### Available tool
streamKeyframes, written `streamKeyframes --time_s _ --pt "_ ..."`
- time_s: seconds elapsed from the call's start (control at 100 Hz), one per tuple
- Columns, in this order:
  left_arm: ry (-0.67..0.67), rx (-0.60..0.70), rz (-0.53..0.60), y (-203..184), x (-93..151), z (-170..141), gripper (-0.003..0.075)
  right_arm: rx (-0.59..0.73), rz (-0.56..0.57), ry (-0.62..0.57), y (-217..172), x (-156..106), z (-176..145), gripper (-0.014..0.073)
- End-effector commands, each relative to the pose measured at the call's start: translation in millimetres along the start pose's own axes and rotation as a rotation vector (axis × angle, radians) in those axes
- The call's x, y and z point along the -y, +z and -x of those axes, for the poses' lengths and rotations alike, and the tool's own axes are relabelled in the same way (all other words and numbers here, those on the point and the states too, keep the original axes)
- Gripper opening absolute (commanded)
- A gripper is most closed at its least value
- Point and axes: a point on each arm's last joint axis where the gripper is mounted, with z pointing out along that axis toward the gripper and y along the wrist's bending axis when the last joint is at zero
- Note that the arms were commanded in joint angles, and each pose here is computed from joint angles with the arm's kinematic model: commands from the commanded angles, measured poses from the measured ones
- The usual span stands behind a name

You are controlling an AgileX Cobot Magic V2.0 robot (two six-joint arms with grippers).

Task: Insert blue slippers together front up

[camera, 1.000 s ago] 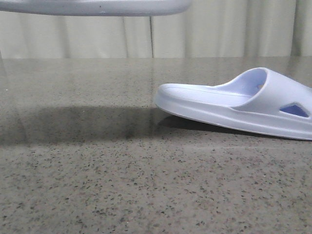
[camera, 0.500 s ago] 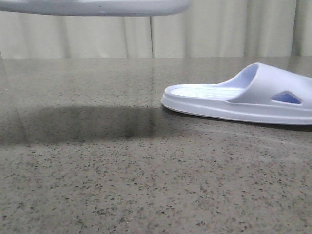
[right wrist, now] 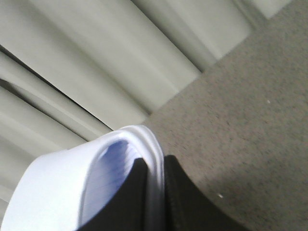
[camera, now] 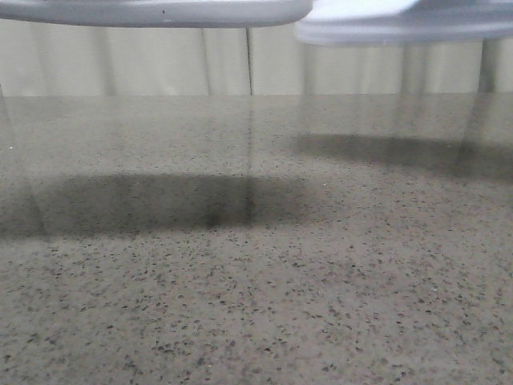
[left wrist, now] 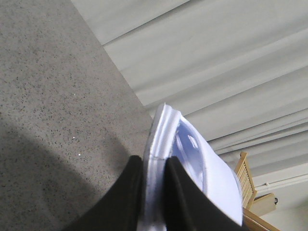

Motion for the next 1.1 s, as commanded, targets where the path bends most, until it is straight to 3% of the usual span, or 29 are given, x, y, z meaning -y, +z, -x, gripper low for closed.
streamKeyframes --time_s 0.0,0.18,0.43,0.88,1.09 --pt "-0.018 0.023 -0.034 0.4 11.1 6.1 0.0015 0.142 0.092 0.007 -14.7 -21.3 29.8 -0.009" --pt "-0.018 0.025 -0.033 0.4 11.0 6.3 0.0015 0.108 0.147 0.007 -37.0 -40.5 45.3 -0.009" --pt "-0.025 0.024 -0.033 0.4 11.0 6.3 0.0015 -0.068 0.151 -0.014 -57.4 -56.7 49.3 -0.009" --pt "-0.036 -0.012 -0.051 0.3 12.6 3.0 0.0015 -0.275 0.205 0.016 -67.3 -67.1 38.3 -0.0091" --pt "-0.065 -0.057 -0.073 0.1 14.8 -0.9 0.0015 -0.302 0.234 0.003 -68.6 -69.5 35.8 -0.0091"
